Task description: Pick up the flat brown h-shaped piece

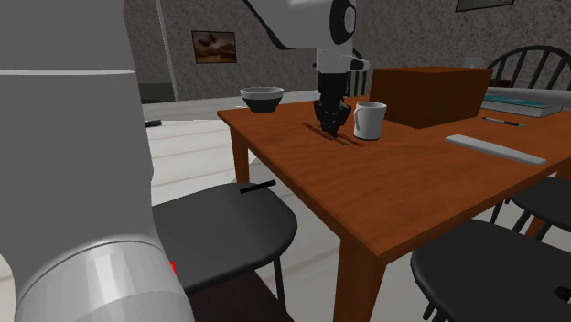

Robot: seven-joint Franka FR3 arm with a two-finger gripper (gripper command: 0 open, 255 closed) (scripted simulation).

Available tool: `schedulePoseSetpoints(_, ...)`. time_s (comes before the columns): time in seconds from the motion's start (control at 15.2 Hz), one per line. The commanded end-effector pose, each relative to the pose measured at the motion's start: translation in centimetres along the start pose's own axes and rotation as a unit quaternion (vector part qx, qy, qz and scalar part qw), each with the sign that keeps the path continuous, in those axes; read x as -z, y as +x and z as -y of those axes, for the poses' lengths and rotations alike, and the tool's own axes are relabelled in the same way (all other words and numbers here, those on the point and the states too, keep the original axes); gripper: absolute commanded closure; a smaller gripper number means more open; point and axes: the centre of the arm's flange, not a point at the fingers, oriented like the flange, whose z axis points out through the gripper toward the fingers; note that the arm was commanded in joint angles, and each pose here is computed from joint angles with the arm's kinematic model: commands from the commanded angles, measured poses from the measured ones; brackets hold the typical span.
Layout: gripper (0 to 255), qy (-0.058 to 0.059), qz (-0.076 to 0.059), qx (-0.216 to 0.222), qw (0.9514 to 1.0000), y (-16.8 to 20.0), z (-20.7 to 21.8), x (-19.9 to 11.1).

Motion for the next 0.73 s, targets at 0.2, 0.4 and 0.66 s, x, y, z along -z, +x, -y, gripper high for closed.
schedulePoseSetpoints(0.2, 255, 0.000, 0.000, 0.000, 1.0000, 0.1, 0.0, 2.7)
schedulePoseSetpoints(0.4, 255, 0.000, 0.000, 0.000, 1.0000, 0.0, 0.0, 4.2)
schedulePoseSetpoints(0.66, 255, 0.000, 0.000, 0.000, 1.0000, 0.0, -0.1, 5.4)
